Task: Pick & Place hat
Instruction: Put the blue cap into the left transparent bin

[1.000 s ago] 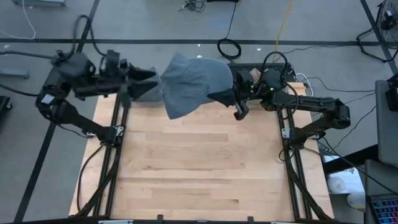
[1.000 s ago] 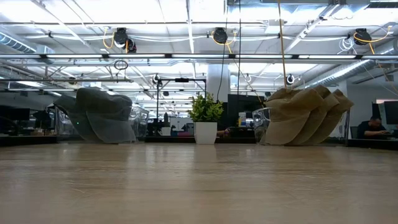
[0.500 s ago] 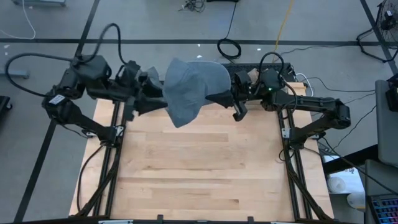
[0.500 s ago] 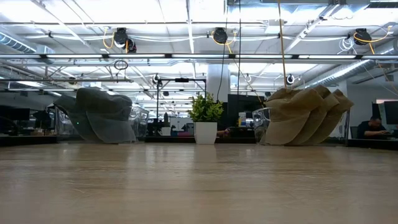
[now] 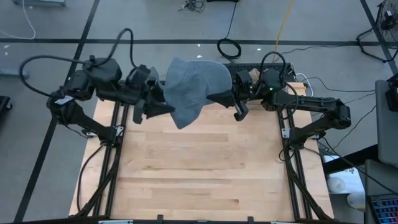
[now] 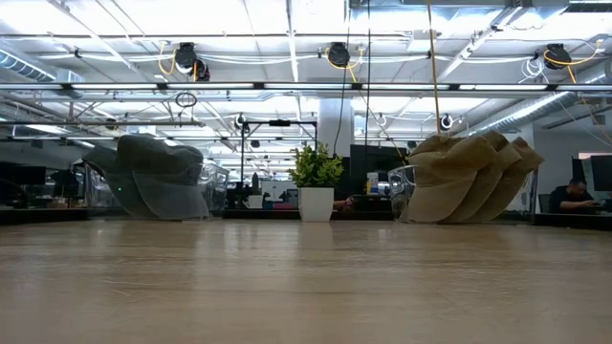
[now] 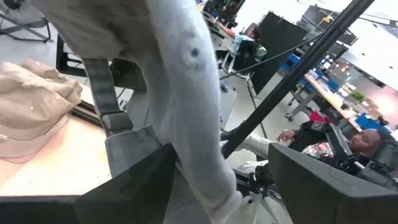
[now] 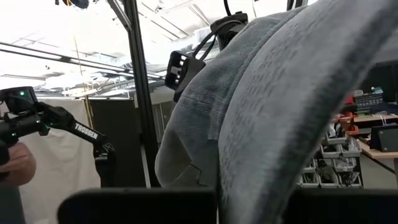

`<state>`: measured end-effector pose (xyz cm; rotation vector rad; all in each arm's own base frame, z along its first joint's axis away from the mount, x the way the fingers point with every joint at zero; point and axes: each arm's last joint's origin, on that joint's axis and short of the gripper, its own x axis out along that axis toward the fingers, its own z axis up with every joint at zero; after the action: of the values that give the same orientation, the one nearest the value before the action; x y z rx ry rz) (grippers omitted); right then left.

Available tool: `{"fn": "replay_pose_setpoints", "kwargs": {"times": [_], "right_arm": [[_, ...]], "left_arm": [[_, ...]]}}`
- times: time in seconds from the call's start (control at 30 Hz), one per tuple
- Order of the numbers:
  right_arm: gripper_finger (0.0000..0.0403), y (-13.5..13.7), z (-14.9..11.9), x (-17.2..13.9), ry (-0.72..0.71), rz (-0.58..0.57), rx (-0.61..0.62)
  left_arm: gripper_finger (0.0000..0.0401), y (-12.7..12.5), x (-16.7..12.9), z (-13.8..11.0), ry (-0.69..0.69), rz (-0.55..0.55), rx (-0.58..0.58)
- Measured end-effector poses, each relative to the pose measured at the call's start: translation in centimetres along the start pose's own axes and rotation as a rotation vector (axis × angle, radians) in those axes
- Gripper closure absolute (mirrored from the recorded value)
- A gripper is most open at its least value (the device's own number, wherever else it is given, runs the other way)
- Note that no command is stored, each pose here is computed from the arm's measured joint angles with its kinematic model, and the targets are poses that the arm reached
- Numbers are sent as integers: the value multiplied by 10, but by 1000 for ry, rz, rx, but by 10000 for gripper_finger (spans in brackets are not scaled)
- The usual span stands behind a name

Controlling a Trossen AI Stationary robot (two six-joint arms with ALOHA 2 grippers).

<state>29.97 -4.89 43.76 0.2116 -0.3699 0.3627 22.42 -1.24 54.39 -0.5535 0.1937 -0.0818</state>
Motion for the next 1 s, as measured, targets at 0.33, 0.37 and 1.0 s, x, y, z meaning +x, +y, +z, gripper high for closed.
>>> {"fn": "replay_pose_setpoints", "kwargs": {"times": [0.33, 0.37, 1.0], "right_arm": [[403, 2, 3, -1, -6, -1, -9], [403, 1, 2, -1, -4, -2, -8], [316, -5, -13, -3, 130, -108, 169]], "left_arm": [[293, 1, 0, 1, -25, 32, -9], [324, 0, 0, 1, -19, 22, -2], [398, 10, -48, 17, -133, 101, 176]]}}
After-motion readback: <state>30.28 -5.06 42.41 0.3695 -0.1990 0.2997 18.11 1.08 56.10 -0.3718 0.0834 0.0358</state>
